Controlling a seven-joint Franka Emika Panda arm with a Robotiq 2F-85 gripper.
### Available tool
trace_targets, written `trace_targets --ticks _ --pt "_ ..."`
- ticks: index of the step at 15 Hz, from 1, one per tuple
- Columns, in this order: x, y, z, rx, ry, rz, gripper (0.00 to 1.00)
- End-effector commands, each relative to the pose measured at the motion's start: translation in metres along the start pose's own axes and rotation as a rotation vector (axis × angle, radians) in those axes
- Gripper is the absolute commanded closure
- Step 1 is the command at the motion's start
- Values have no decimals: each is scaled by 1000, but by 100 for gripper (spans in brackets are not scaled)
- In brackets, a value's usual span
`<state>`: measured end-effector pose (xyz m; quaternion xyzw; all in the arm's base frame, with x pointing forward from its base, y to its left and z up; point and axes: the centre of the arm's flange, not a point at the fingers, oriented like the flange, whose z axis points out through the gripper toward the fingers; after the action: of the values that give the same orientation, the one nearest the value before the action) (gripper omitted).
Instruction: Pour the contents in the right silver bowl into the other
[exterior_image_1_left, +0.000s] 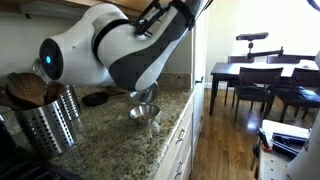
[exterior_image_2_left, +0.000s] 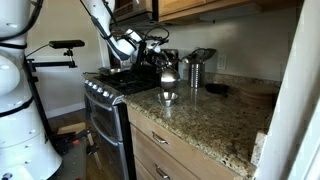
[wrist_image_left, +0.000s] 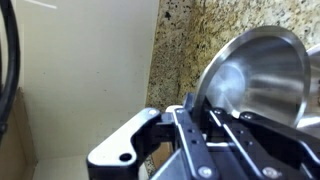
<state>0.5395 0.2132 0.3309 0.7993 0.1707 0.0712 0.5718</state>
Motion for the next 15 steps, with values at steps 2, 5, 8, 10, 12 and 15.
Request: trace_targets --ticks 2,5,8,10,12,15 --pt "2 0 0 -23 -2 21 93" --pt "2 3 6 114 37 21 93" --pt "7 6 14 260 83 48 93" --pt "8 10 21 306 81 70 93" --pt "8 13 28 333 71 88 93" --pt "4 20 38 356 52 115 93"
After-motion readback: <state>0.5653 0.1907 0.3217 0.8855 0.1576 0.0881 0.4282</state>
